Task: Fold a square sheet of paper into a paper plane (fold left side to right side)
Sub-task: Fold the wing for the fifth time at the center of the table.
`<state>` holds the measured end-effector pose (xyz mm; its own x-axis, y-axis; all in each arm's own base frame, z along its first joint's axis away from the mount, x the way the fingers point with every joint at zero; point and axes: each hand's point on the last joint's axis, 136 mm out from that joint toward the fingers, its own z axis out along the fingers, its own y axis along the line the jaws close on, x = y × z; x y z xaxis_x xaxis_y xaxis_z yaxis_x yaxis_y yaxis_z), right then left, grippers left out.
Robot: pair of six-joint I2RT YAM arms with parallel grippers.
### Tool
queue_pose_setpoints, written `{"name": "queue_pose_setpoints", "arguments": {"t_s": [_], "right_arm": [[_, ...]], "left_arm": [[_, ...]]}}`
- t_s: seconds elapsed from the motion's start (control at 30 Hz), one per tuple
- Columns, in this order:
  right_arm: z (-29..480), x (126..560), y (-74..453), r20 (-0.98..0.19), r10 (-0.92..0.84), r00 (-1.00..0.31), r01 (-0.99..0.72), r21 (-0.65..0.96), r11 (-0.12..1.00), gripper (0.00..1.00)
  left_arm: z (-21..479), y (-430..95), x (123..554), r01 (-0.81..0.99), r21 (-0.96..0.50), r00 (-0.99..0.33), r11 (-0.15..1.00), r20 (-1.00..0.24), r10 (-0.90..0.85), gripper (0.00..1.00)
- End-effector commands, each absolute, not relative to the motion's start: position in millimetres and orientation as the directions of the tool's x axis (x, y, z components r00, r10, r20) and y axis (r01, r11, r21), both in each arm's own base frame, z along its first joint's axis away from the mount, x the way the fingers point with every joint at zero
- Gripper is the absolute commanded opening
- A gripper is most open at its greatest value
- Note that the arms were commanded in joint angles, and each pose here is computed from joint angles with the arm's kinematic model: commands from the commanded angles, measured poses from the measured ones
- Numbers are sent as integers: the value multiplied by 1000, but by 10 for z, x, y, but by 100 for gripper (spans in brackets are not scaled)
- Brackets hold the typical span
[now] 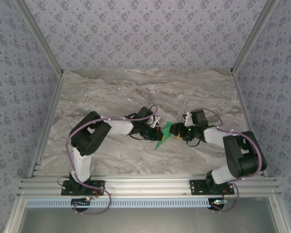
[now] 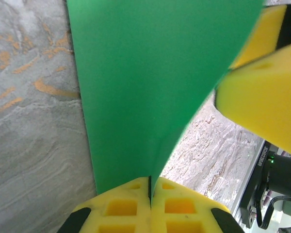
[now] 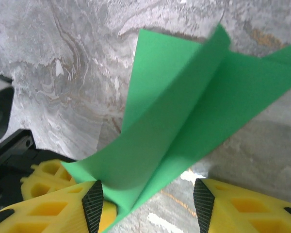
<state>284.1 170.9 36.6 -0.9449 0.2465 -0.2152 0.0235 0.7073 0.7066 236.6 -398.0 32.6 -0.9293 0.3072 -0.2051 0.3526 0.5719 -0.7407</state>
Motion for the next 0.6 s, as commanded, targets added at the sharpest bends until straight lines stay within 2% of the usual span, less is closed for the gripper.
{"name": "queue_pose_setpoints", "arguments": {"t_s": [0.0,0.3,0.57], "right_arm": [[423,3027,1779,-244,250,-937,-1,718,696,55],[348,3146,1887,-229,196,-954,-33,726,687,55],[211,3030,1840,-194,179,-965,-9,705,710,54]], "left_arm": [[612,-4049,2402,390,-742,-917,545,-261,302,4],[664,-4027,2396,397,-731,-916,555,-275,292,10],[737,-3971,2452,413,-705,-911,577,-302,283,30]]}}
